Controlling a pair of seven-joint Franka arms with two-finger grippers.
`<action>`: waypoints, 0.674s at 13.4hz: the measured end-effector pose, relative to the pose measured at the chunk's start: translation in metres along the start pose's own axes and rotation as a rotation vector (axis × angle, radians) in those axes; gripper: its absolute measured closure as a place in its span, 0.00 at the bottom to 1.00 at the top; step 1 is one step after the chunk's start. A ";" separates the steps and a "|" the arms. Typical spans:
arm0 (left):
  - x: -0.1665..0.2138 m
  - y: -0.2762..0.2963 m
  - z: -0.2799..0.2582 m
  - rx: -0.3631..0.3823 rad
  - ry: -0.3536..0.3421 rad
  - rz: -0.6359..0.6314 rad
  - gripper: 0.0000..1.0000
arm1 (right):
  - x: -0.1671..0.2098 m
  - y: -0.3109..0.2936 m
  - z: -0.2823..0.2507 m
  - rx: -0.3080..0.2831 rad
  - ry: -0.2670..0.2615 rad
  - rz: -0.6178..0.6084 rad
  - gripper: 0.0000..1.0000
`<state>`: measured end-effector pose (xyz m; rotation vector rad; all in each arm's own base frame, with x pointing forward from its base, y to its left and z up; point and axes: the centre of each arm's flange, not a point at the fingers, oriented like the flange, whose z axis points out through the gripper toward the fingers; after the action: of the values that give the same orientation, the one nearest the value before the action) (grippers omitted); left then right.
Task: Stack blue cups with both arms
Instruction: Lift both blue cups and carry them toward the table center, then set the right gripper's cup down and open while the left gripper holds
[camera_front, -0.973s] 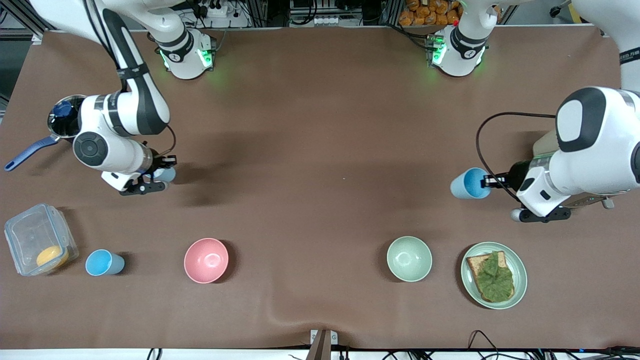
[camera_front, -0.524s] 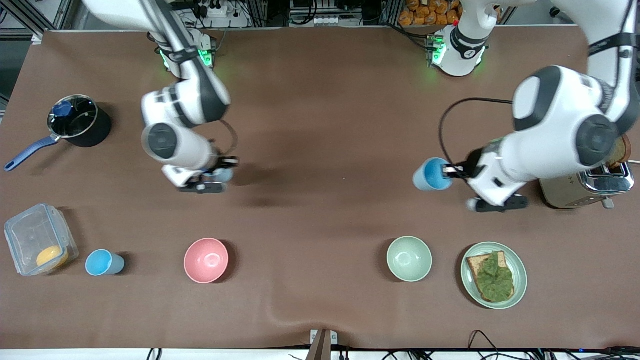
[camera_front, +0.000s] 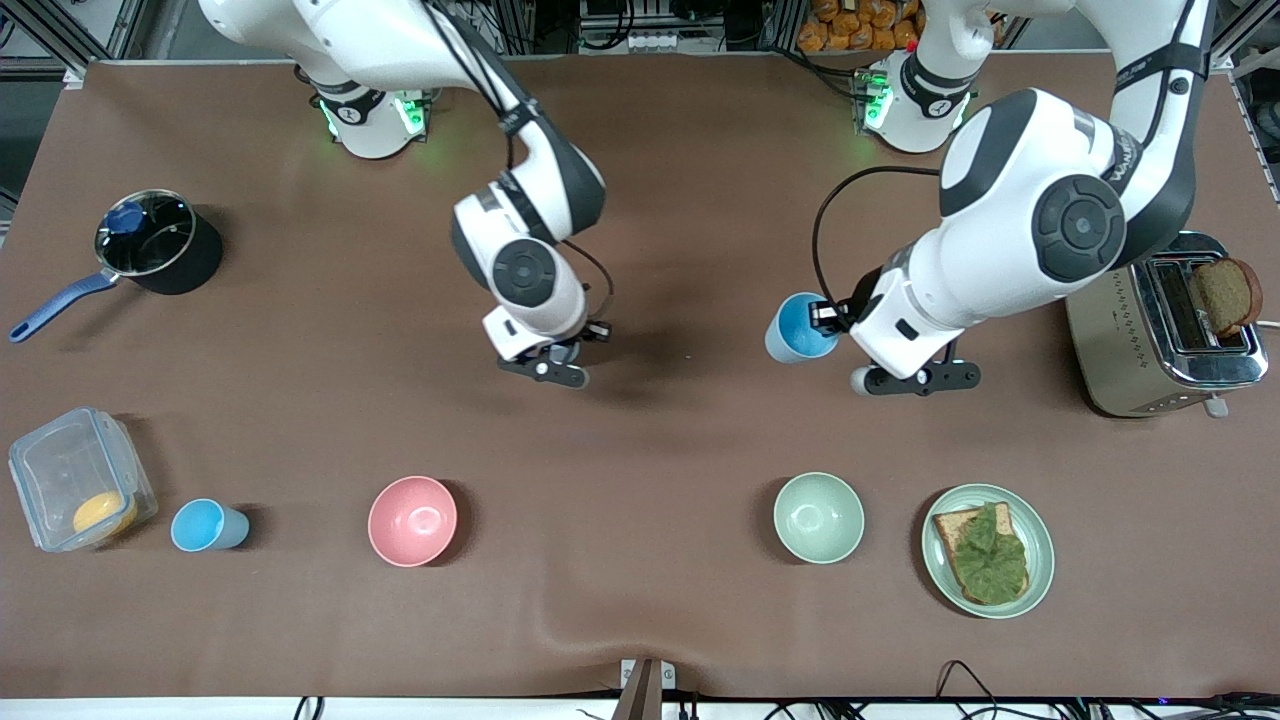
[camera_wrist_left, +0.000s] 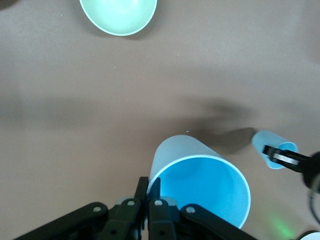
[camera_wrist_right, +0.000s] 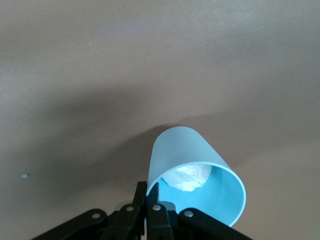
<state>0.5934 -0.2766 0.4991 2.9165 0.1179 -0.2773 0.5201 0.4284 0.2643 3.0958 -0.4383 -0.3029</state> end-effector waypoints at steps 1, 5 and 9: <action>-0.001 0.003 -0.001 -0.001 0.002 0.004 0.97 | -0.001 -0.006 0.005 0.001 0.005 0.008 0.97; 0.001 0.009 0.005 -0.005 0.008 0.008 0.97 | 0.002 -0.014 0.009 0.021 0.026 0.016 0.88; 0.001 0.012 0.004 0.014 0.023 0.020 0.97 | 0.014 -0.012 -0.055 0.006 0.006 0.024 0.48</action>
<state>0.5945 -0.2896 0.4973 2.9332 0.0914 -0.2424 0.5469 0.4342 0.3152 3.0941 -0.4760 -0.2928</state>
